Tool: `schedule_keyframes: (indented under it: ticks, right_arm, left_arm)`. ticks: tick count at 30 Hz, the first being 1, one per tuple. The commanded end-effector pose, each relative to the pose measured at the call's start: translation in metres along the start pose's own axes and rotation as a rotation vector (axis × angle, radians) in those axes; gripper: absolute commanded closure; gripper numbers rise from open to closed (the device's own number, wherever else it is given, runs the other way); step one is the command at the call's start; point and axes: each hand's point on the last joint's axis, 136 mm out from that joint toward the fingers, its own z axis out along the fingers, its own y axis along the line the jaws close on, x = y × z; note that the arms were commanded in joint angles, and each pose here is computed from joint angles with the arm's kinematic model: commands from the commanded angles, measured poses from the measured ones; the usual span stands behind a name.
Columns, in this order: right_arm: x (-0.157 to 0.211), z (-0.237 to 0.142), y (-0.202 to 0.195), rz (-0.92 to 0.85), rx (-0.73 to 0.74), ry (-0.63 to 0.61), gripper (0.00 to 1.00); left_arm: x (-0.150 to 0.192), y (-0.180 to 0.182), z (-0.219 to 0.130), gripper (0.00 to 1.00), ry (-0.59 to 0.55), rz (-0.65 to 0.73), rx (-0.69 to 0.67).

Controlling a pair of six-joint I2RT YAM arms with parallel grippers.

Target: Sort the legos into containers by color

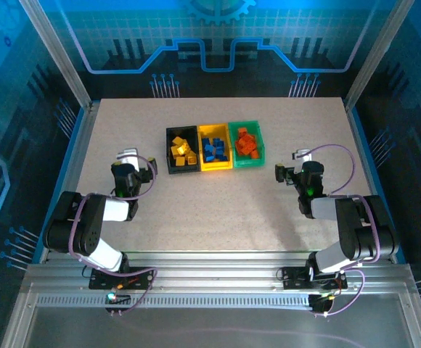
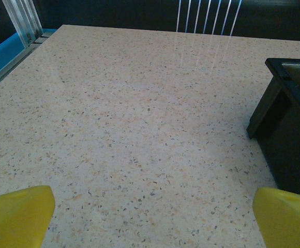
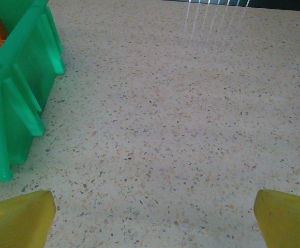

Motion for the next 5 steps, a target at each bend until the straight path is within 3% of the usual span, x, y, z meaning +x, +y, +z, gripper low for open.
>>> schedule_keyframes:
  ticks: [1,5]
  right_arm:
    - [-0.0173,0.0013,0.0048,-0.020,-0.013,-0.059,0.00]
    - [-0.0170,0.0014,0.0051,-0.019,-0.014,-0.058,0.00]
  left_arm:
    - [-0.0033,-0.0014,0.0007,0.01,-0.018,-0.003,0.015]
    - [-0.0031,-0.0013,0.0005,0.01,-0.019,-0.003,0.016]
